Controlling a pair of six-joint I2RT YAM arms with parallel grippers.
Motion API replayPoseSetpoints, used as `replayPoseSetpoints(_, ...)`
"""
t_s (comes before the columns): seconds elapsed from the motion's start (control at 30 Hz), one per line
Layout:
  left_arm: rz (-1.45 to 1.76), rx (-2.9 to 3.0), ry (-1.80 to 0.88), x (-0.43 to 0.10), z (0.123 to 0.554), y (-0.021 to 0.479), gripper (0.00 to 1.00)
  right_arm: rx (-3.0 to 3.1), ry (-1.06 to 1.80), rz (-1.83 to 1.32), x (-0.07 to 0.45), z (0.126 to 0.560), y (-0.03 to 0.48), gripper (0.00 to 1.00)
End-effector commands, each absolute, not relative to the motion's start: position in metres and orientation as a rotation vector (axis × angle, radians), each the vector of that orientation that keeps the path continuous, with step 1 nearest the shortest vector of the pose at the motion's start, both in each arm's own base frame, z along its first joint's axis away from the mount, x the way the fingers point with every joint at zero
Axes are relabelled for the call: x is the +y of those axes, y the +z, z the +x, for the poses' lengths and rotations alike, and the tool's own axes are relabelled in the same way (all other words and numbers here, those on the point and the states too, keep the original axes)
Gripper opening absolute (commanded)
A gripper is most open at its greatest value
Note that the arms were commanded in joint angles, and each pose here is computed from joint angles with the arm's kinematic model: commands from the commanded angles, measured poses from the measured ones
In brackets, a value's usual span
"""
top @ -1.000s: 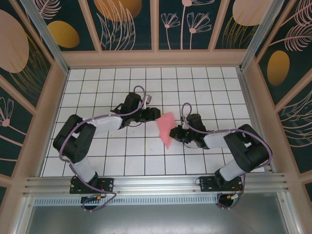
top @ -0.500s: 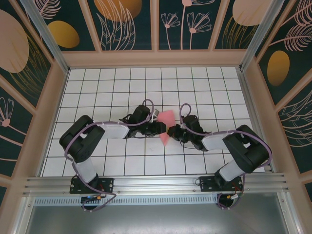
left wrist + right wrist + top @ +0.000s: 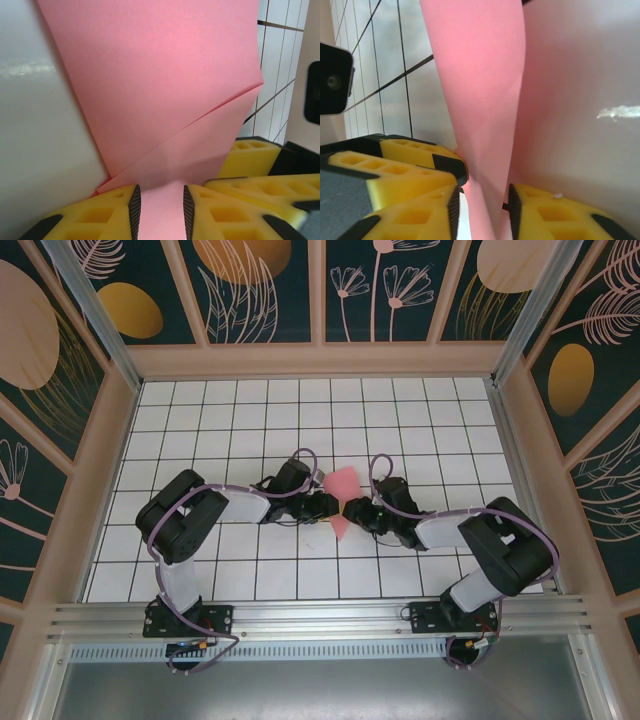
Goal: Fold a paper plane with a square sheet of paper (fold left side to right side)
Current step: Fold the wing for the fifth time at the center of the table.
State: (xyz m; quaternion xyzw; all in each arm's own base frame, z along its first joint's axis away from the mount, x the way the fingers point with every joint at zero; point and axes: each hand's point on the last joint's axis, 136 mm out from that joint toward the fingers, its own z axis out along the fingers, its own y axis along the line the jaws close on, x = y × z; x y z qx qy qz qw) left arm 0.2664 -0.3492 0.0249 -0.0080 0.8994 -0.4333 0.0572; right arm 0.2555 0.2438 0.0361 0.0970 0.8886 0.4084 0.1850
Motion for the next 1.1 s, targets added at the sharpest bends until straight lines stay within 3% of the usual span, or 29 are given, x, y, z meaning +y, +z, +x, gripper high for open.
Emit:
replayPoseSetpoints(0.0, -0.064, 2.773, -1.241, -0.347, 0.268, 0.0, 0.31, 2.45, 1.191, 0.189, 0.238, 0.256, 0.057, 0.43)
replayPoseSetpoints(0.27, -0.065, 2.776, -1.225, -0.345, 0.268, -0.002, 0.3, 2.446, 1.141, 0.302, 0.197, 0.274, 0.055, 0.48)
replayPoseSetpoints(0.7, -0.061, 2.782, -1.199, -0.343, 0.27, -0.004, 0.29, 2.491, 1.238, 0.204, 0.232, 0.287, 0.048, 0.42)
replayPoseSetpoints(1.07, -0.067, 2.787, -1.184, -0.342, 0.27, -0.006, 0.27, 2.562, 1.222, 0.232, 0.247, 0.259, 0.033, 0.36)
